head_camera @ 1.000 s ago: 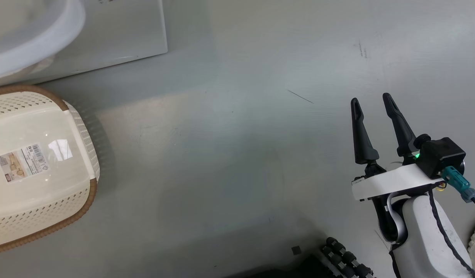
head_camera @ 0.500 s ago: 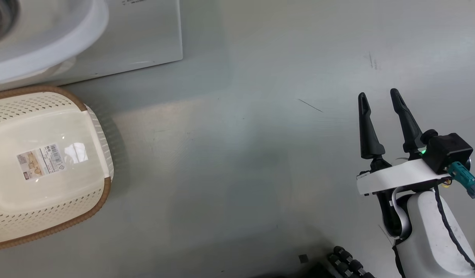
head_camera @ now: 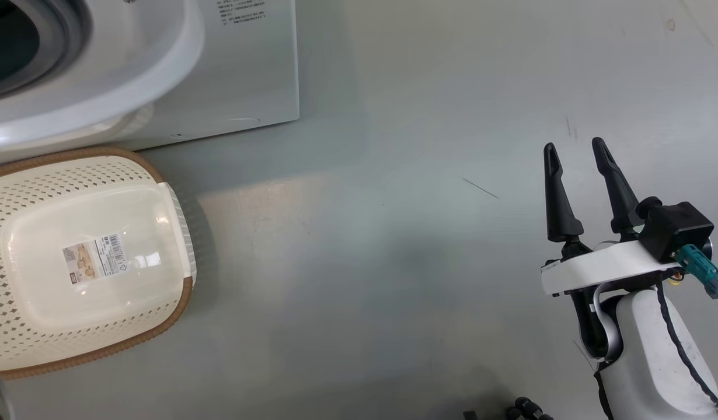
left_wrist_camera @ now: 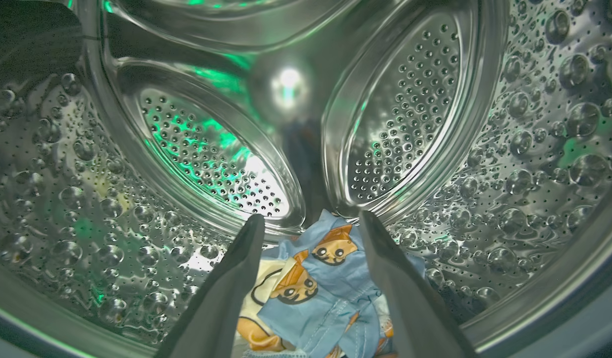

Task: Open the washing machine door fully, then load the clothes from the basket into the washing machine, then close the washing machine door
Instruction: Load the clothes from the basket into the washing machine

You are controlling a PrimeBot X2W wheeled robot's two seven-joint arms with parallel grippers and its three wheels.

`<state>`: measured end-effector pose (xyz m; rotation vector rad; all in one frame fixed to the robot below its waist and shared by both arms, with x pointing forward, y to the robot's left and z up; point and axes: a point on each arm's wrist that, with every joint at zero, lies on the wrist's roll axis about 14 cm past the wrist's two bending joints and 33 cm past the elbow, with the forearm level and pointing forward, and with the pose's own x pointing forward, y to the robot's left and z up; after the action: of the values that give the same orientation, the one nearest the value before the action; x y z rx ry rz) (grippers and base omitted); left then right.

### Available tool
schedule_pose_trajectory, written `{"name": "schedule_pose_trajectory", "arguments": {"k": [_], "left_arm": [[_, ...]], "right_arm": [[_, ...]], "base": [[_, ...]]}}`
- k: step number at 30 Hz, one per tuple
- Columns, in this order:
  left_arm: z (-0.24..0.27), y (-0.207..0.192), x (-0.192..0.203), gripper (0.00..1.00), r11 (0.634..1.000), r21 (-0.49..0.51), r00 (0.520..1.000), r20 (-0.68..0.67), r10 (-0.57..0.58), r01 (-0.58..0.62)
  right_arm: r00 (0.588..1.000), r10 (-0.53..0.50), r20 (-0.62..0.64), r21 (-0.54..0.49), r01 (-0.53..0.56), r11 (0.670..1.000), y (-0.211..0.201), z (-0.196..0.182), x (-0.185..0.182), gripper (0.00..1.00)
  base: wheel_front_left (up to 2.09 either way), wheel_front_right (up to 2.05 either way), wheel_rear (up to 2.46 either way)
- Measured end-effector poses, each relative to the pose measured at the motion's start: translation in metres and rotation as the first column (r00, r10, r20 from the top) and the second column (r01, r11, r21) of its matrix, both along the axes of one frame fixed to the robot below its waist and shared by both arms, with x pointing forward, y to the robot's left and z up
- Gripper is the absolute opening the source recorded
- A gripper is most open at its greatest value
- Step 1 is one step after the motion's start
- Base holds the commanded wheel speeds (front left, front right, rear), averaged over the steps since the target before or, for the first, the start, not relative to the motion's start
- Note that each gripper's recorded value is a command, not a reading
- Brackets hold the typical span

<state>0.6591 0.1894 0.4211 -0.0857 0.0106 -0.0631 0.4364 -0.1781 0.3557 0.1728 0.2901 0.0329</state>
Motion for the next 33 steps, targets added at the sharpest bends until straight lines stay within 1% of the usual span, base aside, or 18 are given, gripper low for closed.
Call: {"name": "schedule_pose_trajectory", "arguments": {"k": [5, 8, 13, 17, 19, 33], "left_arm": [[0.009, 0.006, -0.011, 1.0, 1.0, -0.007, 1.0, 0.006, 0.016, -0.016], [0.012, 0.009, -0.022, 1.0, 0.999, -0.026, 1.0, 0.002, 0.028, -0.028], [0.014, 0.009, -0.043, 1.0, 0.999, -0.028, 0.999, -0.012, 0.03, -0.03], [0.026, 0.014, -0.056, 1.0, 0.999, -0.027, 0.999, 0.004, 0.041, -0.041], [0.032, 0.017, -0.062, 1.0, 0.998, -0.044, 0.998, 0.013, 0.054, -0.053], [0.034, 0.018, -0.125, 1.0, 0.997, -0.042, 0.998, -0.008, 0.062, -0.062]], "right_arm": [[1.0, 0.004, 0.025, 0.003, -0.004, 1.0, 0.002, 0.01, 0.001, 1.0], [0.999, 0.007, 0.045, 0.005, -0.007, 1.0, 0.003, 0.019, 0.001, 1.0], [0.997, 0.009, 0.07, 0.008, -0.01, 1.0, 0.005, 0.031, -0.002, 1.0], [0.996, 0.011, 0.088, 0.011, -0.012, 1.0, 0.006, 0.04, -0.006, 1.0], [0.995, 0.014, 0.096, 0.011, -0.015, 1.0, 0.007, 0.044, -0.008, 1.0], [0.988, 0.031, 0.152, 0.005, -0.032, 0.999, 0.013, 0.07, -0.021, 1.0]], "base": [[0.0, 0.0, 0.0], [0.0, 0.0, 0.0], [0.0, 0.0, 0.0], [0.0, 0.0, 0.0], [0.0, 0.0, 0.0], [0.0, 0.0, 0.0]]}}
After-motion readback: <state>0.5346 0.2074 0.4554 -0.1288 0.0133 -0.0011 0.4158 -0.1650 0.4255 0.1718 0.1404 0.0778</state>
